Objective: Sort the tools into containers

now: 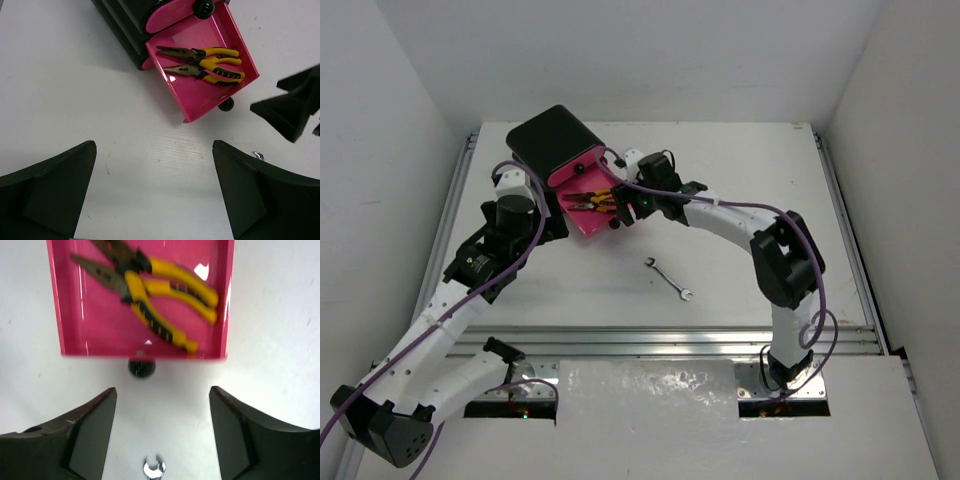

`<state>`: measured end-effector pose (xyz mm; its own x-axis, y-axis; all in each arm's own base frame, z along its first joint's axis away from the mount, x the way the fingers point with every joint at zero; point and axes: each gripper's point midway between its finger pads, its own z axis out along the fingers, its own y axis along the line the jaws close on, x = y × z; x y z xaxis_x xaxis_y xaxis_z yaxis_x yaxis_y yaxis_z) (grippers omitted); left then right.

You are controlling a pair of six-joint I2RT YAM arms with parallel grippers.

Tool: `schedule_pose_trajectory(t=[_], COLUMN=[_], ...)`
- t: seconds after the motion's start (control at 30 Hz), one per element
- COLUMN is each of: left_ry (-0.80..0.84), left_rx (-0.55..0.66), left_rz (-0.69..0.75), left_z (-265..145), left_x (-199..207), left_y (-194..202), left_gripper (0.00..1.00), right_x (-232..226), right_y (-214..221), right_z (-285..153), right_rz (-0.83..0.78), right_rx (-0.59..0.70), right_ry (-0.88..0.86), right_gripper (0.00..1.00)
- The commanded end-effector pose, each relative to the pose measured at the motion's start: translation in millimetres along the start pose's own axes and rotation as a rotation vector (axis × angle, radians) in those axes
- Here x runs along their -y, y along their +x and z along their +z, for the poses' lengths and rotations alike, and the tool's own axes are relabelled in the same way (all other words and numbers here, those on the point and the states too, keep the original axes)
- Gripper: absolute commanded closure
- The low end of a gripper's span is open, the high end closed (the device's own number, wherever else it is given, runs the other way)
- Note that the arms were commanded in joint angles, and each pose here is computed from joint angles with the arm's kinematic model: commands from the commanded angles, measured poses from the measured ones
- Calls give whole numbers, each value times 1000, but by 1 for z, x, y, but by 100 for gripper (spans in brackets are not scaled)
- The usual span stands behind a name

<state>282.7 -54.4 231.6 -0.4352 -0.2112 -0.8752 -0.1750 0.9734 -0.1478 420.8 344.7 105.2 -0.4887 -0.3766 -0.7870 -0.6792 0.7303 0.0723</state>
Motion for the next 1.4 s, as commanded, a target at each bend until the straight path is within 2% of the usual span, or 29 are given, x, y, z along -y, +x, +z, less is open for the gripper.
schedule_pose_trajectory(t=[0.0,0.03,0.23,0.67,1.2,1.37], left_ry=[4,5,-1,-7,-6,-5], left_rx=[39,42,44,38,25,27], left_rz=[-15,-16,-16,-14,-7,-8], left_z=[-1,-1,-1,1,4,3], left_x=[-1,-1,-2,-2,0,-1], left_y=[-10,-10,-11,-9,-7,-7], left_gripper=[0,0,0,0,0,0], right_x=[-6,-9,-21,-20,-26,-28], right_y=[-8,10,12,29,21,19], right_z=[-16,-14,5,38,63,61], right_rz=[111,116,86,115,114,112], right_rx=[95,65,110,82,111,128], right_ry=[-6,-19,-107,-122,-170,-180], right_gripper=[32,36,46,44,58,75])
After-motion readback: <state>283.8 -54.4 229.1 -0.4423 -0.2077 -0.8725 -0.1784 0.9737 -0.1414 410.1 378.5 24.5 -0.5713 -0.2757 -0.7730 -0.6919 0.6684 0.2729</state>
